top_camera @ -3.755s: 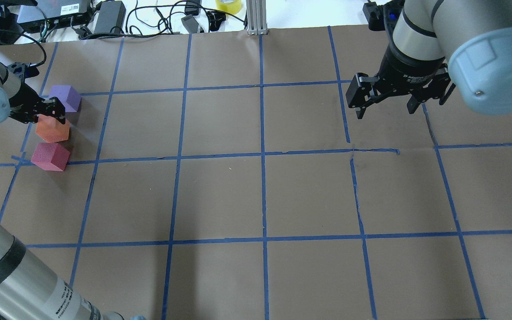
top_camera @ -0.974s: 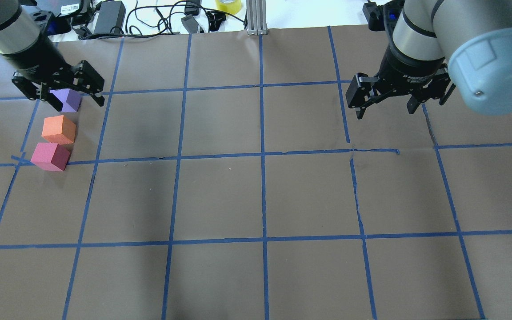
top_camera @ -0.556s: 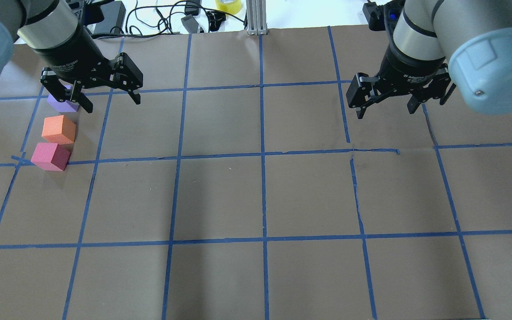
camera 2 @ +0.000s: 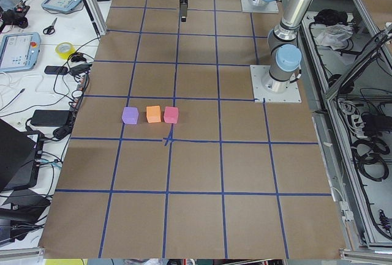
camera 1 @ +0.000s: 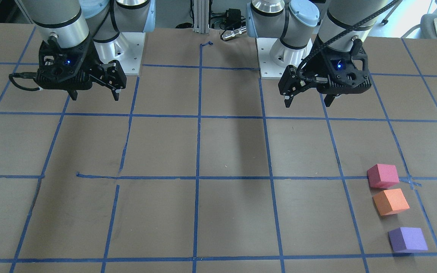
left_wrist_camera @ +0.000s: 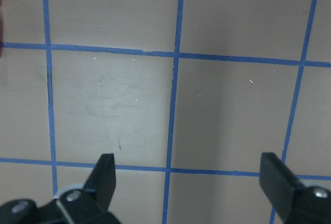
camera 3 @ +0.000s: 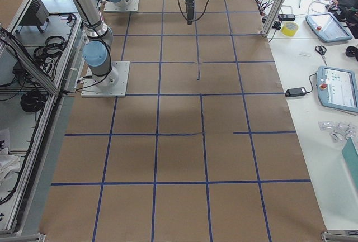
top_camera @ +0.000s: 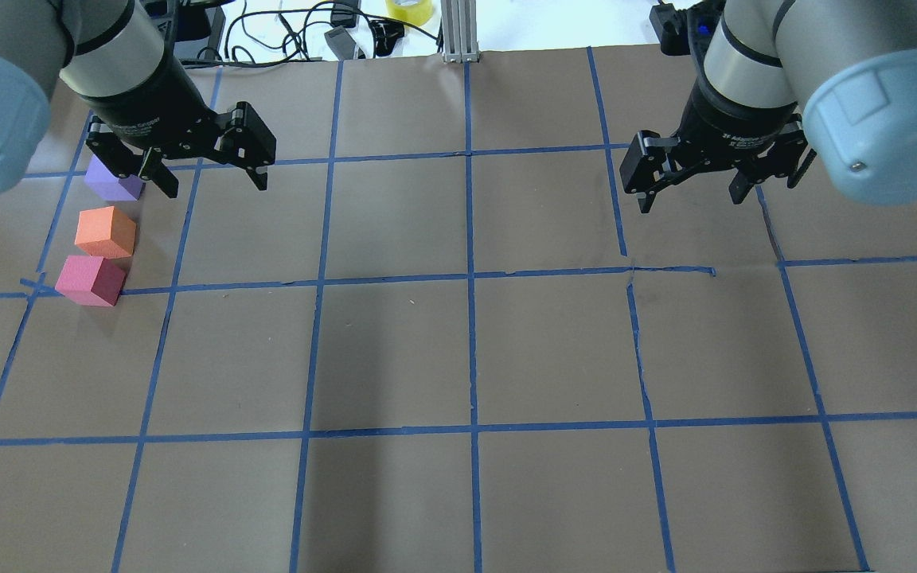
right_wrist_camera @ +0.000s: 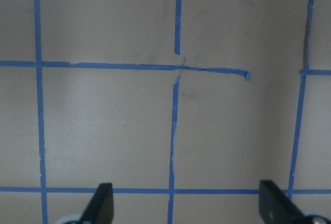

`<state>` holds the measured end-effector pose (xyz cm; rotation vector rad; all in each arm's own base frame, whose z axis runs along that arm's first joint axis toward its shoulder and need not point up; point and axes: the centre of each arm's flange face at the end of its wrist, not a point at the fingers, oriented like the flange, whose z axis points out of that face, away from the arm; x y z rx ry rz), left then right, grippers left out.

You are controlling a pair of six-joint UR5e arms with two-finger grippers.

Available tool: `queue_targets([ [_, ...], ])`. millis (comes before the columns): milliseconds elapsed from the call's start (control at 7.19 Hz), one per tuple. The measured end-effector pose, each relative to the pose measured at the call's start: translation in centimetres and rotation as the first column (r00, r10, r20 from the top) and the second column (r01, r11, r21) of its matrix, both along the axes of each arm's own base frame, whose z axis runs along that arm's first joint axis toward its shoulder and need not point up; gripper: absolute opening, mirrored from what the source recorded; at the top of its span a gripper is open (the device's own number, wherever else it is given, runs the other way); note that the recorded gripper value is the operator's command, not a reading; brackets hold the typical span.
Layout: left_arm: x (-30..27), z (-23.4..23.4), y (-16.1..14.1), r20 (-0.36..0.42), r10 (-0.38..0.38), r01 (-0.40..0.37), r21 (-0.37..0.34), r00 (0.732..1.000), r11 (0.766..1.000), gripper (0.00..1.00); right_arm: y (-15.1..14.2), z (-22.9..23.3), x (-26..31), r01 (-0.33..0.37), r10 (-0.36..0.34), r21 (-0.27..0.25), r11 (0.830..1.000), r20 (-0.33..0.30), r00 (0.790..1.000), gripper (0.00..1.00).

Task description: Arrange blocks in a line

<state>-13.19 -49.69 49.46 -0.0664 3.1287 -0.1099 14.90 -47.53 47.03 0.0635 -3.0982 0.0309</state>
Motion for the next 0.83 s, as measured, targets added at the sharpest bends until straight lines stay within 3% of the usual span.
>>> queue_targets([
  [834, -0.03, 0.4, 0.53, 0.01, -0.022, 0.022, -0.015, 1.0, 1.0, 1.0, -0.01, 0.01, 0.0, -0.001, 0.001, -0.001, 1.0, 0.0, 1.0, 1.0],
])
